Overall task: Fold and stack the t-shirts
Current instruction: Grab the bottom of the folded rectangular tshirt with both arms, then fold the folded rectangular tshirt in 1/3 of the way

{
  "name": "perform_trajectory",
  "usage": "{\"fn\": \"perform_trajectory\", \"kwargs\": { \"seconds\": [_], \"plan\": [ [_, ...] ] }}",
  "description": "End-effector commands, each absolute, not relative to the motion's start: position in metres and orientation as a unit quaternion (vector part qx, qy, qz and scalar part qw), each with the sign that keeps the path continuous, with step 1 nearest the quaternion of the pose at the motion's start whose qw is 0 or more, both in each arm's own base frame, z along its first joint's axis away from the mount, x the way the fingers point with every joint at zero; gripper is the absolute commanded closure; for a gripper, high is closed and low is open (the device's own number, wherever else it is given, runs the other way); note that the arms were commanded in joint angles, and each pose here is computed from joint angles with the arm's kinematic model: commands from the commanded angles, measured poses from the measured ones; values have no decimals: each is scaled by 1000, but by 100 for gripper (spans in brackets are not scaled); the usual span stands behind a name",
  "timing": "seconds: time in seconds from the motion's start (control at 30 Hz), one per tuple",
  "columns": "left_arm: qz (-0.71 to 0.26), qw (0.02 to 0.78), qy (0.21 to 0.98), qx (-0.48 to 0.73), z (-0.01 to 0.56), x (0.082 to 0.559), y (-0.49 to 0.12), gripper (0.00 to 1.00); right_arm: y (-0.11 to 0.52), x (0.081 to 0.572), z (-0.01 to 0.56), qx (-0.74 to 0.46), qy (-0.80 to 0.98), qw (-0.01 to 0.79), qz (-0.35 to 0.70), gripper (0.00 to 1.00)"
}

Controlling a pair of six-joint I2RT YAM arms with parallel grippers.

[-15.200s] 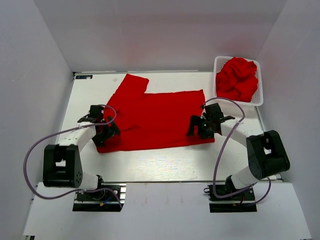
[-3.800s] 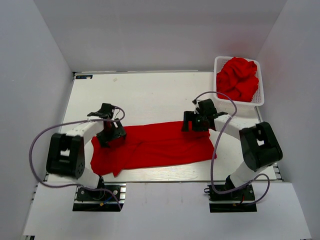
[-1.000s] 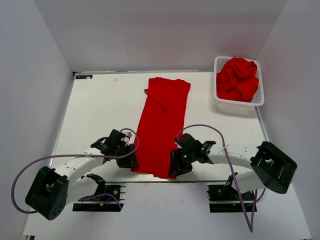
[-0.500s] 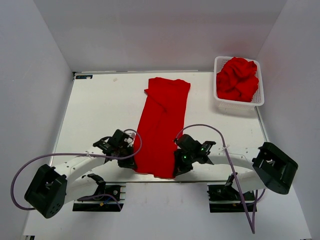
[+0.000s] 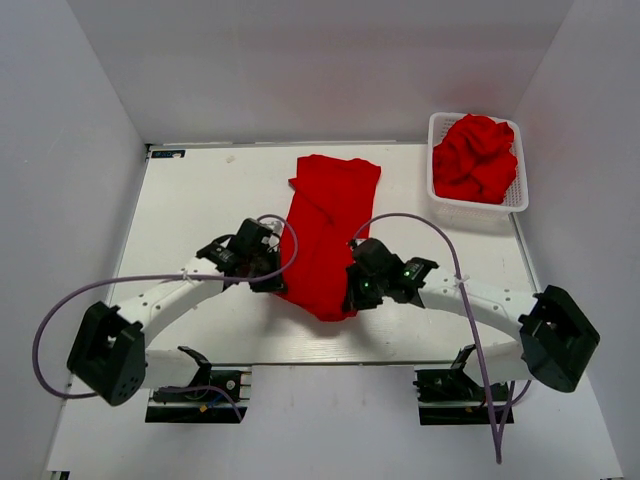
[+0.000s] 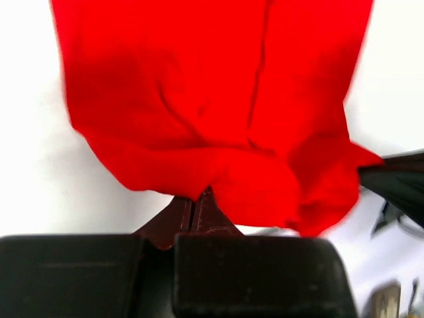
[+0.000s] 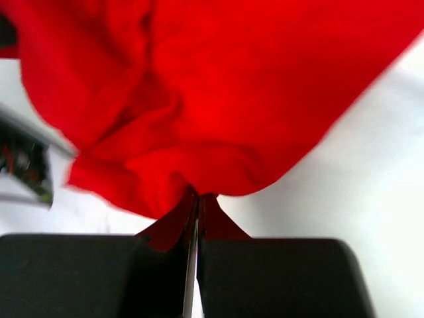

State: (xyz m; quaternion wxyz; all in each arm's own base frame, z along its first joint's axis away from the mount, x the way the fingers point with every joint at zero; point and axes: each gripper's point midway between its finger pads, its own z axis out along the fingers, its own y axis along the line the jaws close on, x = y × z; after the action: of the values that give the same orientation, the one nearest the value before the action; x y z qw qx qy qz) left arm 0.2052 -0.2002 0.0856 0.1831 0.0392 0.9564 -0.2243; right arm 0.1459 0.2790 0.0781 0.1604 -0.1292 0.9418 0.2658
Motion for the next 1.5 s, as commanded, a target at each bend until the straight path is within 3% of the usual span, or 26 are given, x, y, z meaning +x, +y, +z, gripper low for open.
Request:
{"fn": "perform_trajectory", "kwargs": {
  "seconds": [0.0, 0.2, 0.6, 1.13, 1.33, 1.4, 1.43, 1.47],
  "plan": [
    [-184, 226, 957, 6, 95, 240, -196, 100, 269, 180, 84, -117, 946, 196, 230, 100],
    [-161, 281, 946, -9, 126, 299, -209, 100, 253, 234, 97, -92, 944, 246, 201, 100],
    [-114, 303, 946, -4, 133, 389, -219, 100, 246, 305, 113, -95, 936, 265, 211, 100],
    [-154, 321, 934, 38, 130, 445, -233, 100, 240, 360, 103, -103, 933, 262, 223, 100],
    [-146, 300, 942, 31, 104, 460, -231, 100, 236, 385, 89, -84, 937, 260, 220, 100],
    [-132, 313, 940, 0, 101, 481, -220, 88, 233, 407, 91, -44, 937, 272, 215, 100],
    [-125, 315, 941, -16, 100, 489, -215, 74, 224, 426, 85, -22, 937, 277, 210, 100],
    [-122, 319, 939, -27, 101, 501, -206, 40, 225, 432, 85, 0, 938, 272, 216, 89]
  ]
}}
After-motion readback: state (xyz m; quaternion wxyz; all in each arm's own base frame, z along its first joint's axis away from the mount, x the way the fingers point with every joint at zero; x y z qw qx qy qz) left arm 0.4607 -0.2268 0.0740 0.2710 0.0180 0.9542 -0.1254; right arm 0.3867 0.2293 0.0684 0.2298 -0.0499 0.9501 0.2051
